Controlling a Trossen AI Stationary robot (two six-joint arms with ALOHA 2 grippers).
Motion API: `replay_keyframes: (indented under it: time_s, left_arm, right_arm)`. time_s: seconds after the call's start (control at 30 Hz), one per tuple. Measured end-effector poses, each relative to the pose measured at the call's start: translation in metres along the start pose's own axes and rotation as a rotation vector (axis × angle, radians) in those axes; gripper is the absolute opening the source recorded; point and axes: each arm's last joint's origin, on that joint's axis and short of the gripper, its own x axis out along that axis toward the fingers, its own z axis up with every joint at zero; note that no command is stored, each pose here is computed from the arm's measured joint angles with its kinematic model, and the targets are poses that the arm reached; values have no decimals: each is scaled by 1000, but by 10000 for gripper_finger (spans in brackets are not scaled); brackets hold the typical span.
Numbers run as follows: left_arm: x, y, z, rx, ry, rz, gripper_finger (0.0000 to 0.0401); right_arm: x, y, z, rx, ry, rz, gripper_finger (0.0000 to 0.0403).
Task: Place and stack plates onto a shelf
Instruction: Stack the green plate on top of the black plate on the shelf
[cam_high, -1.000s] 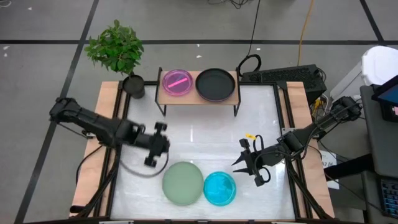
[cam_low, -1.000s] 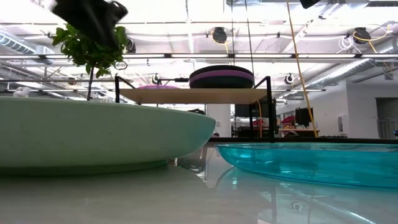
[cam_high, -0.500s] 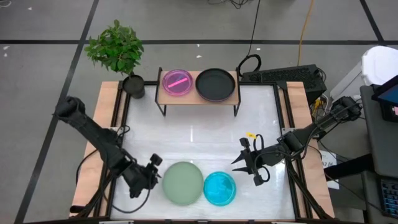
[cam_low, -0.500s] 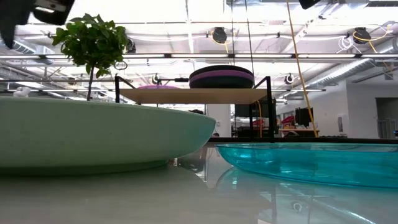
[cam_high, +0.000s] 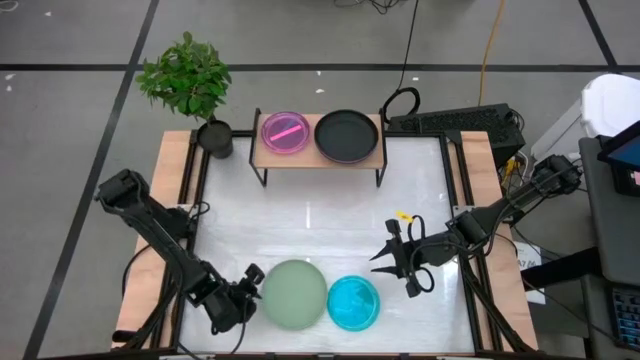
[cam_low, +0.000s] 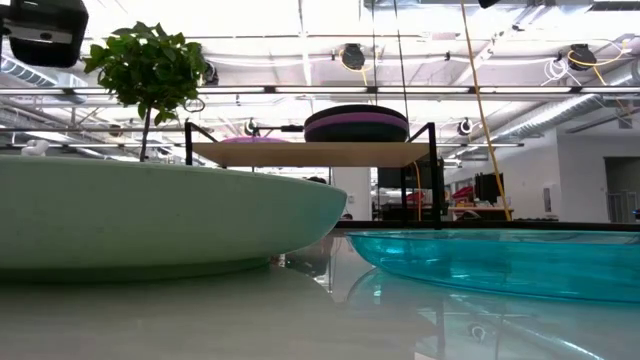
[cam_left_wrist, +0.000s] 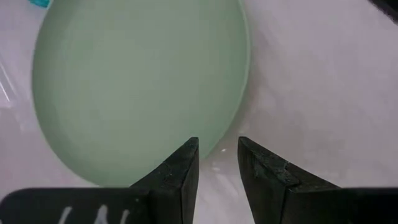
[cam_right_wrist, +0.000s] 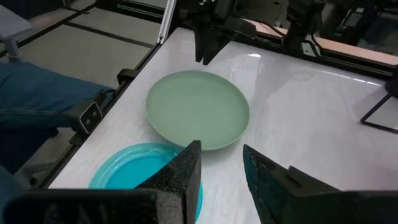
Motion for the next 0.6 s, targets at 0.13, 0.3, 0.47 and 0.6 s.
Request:
replay_keyframes:
  time_s: [0.13,0.3,0.47,0.6]
  left_arm:
    - [9,-3,0,90,15,17,118]
    - [24,-9,4,236,-6,30,118]
    - [34,-11,4,304,-4,30,118]
    - [38,-12,2,300,21,28,118]
  right_arm:
    - [0,0,0,-9,0,1,105]
    - [0,0,0,-10,5,2,105]
    - [0,0,-1,12,8,3,105]
    - [0,0,-1,42,13,3,105]
